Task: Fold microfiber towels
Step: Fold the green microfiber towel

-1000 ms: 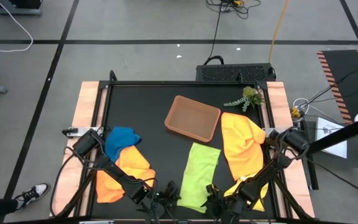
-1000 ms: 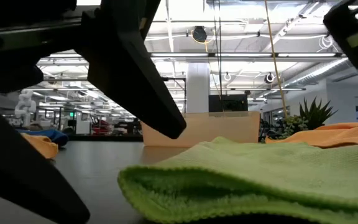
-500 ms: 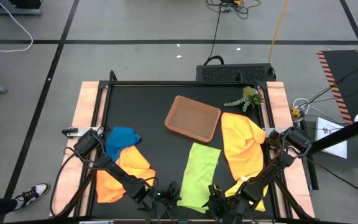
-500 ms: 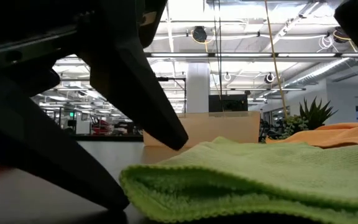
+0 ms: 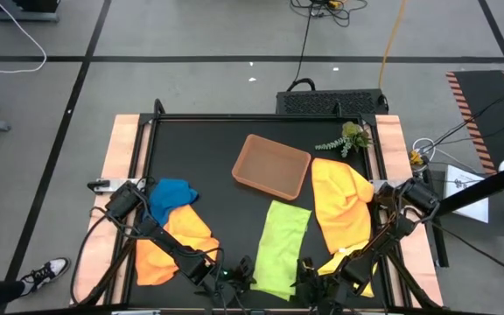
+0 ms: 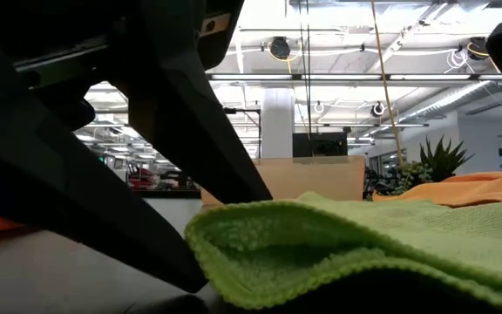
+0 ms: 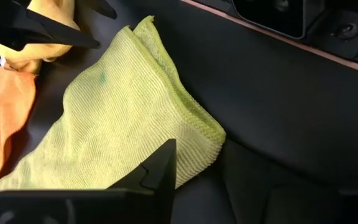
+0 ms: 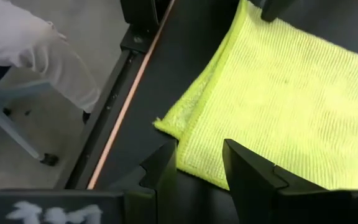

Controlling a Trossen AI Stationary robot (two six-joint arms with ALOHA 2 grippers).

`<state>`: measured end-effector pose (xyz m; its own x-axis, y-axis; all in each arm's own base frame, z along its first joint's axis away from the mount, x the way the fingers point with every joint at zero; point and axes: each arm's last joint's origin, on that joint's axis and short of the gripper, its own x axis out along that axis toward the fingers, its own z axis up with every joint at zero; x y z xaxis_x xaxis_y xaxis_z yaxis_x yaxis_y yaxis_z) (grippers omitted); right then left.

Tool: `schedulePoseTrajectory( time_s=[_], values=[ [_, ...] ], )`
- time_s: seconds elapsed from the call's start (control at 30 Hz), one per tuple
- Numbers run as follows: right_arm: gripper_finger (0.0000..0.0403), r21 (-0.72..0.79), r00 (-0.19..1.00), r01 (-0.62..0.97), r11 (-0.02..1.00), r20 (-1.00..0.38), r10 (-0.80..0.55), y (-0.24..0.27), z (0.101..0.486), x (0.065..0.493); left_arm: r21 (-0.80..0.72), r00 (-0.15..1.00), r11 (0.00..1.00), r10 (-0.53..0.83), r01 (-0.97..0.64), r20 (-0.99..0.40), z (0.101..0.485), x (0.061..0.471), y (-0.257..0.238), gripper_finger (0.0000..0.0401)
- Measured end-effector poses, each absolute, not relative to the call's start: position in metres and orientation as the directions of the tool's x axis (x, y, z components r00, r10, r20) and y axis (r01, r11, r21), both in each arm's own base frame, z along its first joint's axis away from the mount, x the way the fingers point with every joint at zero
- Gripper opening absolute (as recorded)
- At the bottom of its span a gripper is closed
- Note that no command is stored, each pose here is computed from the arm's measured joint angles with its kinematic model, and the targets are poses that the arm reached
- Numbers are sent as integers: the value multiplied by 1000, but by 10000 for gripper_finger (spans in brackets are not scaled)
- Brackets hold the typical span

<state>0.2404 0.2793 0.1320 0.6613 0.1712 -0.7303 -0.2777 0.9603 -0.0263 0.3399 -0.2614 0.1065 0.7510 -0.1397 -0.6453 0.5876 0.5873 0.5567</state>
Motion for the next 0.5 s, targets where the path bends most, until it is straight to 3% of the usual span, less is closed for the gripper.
schedulePoseTrajectory(
  time_s=[0.23, 0.5],
  values=[
    [131, -23, 661, -287, 958, -728, 181, 281, 132, 238, 563, 755, 583, -138, 585, -641, 107, 342, -260, 91],
    [185, -18, 665, -287, 958, -723, 186, 283, 131, 237, 563, 776, 610, -143, 558, -615, 108, 344, -261, 7]
  ],
)
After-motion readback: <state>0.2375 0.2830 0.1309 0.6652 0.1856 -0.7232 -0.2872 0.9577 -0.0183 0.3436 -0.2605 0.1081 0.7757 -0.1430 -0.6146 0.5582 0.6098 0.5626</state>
